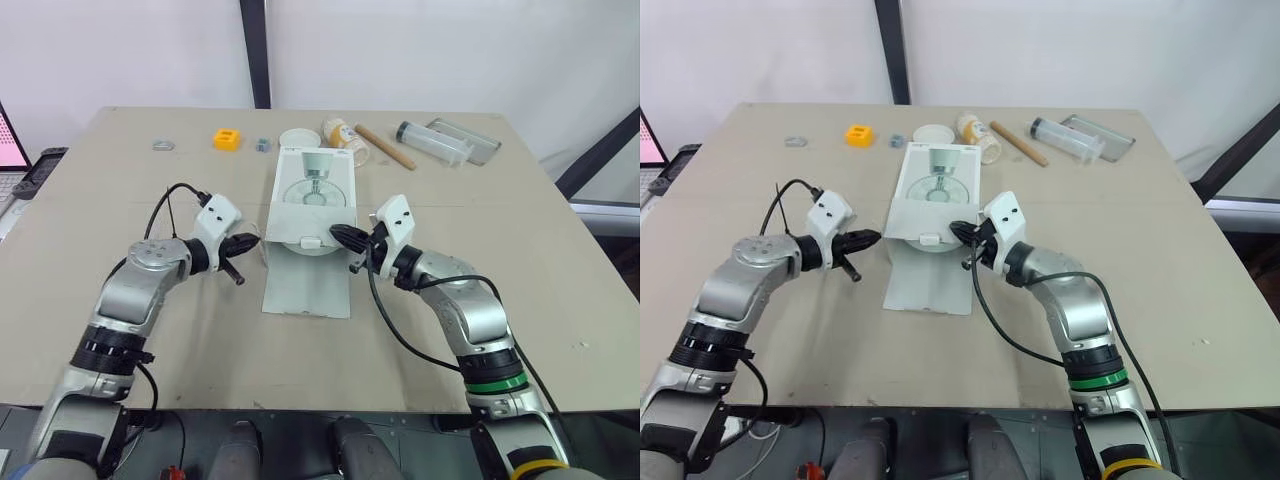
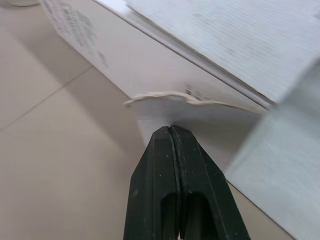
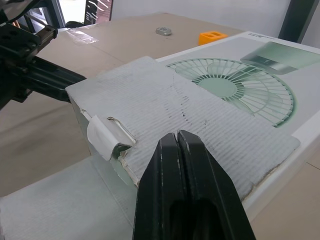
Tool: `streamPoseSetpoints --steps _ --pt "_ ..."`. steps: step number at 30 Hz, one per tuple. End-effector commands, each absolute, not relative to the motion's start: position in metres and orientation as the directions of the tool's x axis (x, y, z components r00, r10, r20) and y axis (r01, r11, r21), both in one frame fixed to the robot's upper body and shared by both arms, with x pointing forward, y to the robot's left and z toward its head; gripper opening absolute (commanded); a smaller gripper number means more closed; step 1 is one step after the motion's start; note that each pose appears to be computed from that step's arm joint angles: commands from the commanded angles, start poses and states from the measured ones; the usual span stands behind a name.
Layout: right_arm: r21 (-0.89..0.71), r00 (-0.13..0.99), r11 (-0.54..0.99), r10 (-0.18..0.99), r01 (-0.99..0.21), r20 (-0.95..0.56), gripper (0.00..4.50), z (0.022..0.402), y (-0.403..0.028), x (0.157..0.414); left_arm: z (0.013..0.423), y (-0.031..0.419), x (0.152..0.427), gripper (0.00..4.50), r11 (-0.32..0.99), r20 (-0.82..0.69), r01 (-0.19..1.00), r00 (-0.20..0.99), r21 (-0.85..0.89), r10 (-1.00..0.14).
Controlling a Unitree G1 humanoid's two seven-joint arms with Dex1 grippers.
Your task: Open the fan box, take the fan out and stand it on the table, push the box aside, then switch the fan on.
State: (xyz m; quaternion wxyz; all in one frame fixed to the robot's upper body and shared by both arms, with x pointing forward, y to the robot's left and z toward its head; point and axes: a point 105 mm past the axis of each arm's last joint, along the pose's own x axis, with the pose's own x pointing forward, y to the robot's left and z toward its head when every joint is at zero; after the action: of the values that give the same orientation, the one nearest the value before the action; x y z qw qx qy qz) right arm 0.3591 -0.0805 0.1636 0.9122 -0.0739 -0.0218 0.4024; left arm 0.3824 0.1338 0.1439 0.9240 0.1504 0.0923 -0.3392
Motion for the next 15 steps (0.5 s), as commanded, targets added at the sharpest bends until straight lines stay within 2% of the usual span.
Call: streamPoseSetpoints --steps 1,15 --pt "-0.151 0.674 0.664 0.738 -0.732 -0.026 0.02 0.162 -0.080 0.358 0.161 0.133 0.393 0.00 0.774 -0.185 0.590 0.807 0.230 -0.560" --pt "-0.154 0.676 0.666 0.737 -0.730 -0.020 0.02 0.167 -0.080 0.357 0.159 0.105 0.403 0.00 0.799 -0.133 0.575 0.818 0.177 -0.559"
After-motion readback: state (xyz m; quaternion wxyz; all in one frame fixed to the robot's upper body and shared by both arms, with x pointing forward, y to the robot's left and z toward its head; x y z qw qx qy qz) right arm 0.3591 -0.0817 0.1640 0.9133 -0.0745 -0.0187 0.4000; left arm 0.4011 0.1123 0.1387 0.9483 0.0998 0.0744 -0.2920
